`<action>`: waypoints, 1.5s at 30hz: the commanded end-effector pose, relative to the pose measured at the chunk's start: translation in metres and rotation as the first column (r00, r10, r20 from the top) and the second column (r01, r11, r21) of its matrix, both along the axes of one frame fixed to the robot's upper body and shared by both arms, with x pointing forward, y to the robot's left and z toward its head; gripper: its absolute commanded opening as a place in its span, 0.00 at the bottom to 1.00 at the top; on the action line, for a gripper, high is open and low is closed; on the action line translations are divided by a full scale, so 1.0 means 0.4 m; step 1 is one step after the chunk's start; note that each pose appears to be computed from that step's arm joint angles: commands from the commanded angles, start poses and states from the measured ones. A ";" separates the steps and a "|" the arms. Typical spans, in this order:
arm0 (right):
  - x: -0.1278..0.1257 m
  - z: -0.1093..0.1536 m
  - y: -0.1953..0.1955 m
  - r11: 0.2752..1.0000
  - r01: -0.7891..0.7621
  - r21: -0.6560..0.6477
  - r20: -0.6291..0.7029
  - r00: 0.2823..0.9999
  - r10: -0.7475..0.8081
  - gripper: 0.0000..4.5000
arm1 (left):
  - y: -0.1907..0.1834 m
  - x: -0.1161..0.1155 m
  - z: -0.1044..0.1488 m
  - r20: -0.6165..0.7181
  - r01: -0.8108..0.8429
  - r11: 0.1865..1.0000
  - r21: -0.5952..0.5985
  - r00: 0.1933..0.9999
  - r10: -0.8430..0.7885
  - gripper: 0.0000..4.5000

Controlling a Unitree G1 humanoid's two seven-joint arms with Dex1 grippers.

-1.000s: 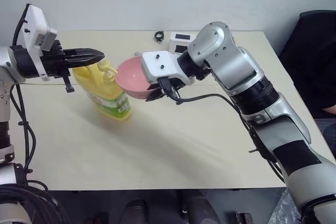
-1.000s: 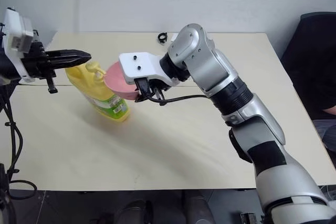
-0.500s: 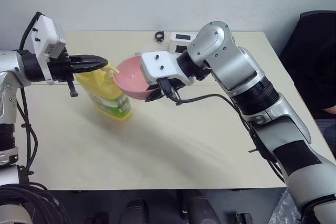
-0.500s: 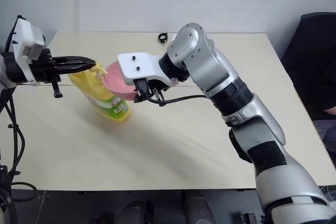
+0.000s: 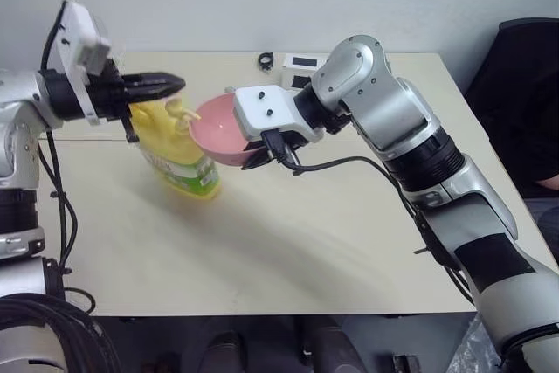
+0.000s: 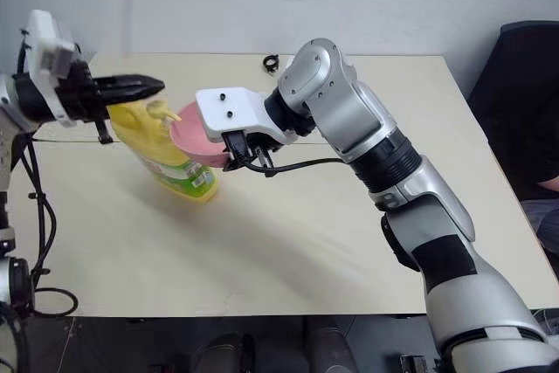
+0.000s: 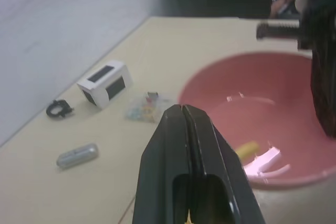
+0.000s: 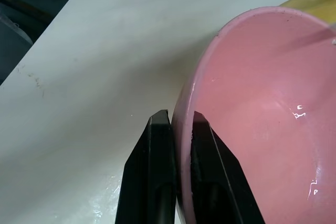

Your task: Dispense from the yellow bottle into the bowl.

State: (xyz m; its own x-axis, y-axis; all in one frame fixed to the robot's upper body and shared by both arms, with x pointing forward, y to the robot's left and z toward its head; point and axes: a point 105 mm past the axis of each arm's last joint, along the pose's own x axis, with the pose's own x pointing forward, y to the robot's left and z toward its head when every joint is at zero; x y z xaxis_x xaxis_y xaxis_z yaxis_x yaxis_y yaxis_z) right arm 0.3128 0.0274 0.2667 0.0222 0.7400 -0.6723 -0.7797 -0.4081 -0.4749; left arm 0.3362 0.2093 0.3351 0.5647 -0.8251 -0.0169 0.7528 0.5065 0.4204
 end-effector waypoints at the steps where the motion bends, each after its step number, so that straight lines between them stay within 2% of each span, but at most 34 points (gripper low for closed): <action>1: -0.017 0.023 0.007 0.999 -0.035 0.015 0.039 0.999 0.035 0.00 | 0.015 -0.010 0.046 0.047 -0.017 0.999 -0.049 0.999 0.020 0.00; 9: -0.015 0.023 0.006 0.999 -0.034 0.013 0.042 0.999 0.033 0.00 | -0.010 0.003 -0.026 0.006 -0.005 1.000 0.027 1.000 0.005 0.00; 20: -0.019 0.021 0.005 0.999 -0.037 0.010 0.036 0.999 0.036 0.00 | -0.025 0.026 -0.054 0.006 -0.013 0.998 0.058 1.000 0.012 0.00; 32: -0.024 0.021 0.006 0.999 -0.041 0.007 0.032 0.999 0.041 0.00 | -0.035 0.037 -0.142 -0.021 -0.012 0.982 0.187 1.000 0.016 0.00; 45: -0.031 0.018 0.007 0.999 -0.051 0.001 0.031 0.998 0.050 0.00 | -0.025 0.037 -0.187 -0.058 -0.022 0.980 0.199 0.998 0.034 0.00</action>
